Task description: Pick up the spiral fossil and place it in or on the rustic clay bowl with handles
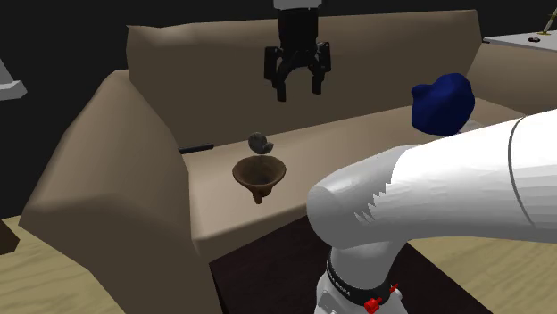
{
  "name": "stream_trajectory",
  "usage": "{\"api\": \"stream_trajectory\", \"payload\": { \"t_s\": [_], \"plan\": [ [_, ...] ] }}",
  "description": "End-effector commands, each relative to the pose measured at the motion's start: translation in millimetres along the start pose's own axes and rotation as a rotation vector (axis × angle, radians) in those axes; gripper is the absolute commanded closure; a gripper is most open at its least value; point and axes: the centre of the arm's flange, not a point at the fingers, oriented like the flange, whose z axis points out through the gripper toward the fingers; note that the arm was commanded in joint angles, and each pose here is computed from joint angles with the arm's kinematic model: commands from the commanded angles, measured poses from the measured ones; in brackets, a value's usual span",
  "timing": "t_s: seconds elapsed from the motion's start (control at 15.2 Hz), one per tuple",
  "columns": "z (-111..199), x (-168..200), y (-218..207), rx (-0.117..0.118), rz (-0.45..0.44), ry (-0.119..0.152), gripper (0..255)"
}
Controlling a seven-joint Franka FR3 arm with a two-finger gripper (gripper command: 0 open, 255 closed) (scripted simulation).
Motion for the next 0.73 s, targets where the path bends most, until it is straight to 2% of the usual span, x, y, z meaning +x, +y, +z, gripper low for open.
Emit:
{"api": "stream_trajectory", "payload": {
  "t_s": [0.0,0.66],
  "plan": [
    [0,0,0,0.000,0.000,0.000,0],
    [76,91,42,-0.009,-0.057,0.052,0]
  ]
}}
